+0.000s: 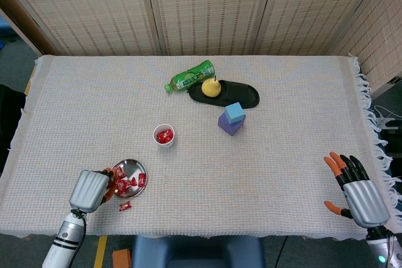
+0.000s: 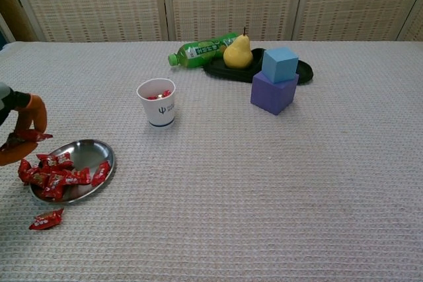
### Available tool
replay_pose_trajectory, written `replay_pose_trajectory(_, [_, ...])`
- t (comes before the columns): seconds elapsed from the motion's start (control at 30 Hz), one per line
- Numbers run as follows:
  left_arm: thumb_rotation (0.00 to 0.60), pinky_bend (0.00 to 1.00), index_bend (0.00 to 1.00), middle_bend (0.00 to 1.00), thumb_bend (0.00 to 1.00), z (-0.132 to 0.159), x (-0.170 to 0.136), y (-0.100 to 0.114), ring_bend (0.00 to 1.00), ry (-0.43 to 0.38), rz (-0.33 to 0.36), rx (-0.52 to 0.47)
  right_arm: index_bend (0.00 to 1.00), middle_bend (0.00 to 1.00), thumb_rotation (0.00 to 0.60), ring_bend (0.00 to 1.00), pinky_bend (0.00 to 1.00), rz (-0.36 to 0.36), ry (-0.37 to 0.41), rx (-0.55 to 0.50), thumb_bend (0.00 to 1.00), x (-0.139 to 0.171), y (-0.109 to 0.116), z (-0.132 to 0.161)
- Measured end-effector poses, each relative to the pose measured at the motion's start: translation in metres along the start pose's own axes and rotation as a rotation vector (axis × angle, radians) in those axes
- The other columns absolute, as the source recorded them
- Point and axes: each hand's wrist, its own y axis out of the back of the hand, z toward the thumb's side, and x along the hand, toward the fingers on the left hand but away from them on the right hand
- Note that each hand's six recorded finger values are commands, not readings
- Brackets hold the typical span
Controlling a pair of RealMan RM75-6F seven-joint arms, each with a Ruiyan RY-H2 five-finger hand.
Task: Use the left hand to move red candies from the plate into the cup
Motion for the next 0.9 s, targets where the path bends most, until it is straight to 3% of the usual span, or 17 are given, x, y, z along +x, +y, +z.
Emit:
replay_pose_trajectory(0.4, [0.6,1.0,0.61,0.65,0.42,0.035,0.075,0.025,0.78,-0.085,-0.033,-0.04,0.0,0.0,0.6,0.0,0.0,-0.021,-0.047,-0.011,0.0,-0.002,0.006,-0.012])
replay_pose_trajectory(0.9, [0.6,1.0,0.61,0.64,0.42,0.069,0.16,0.02,0.78,-0.099,-0.018,0.01,0.0,0.0,0.6,0.0,0.0,-0.027,-0.1,-0.009,0.0,-0.008,0.007,-0.023])
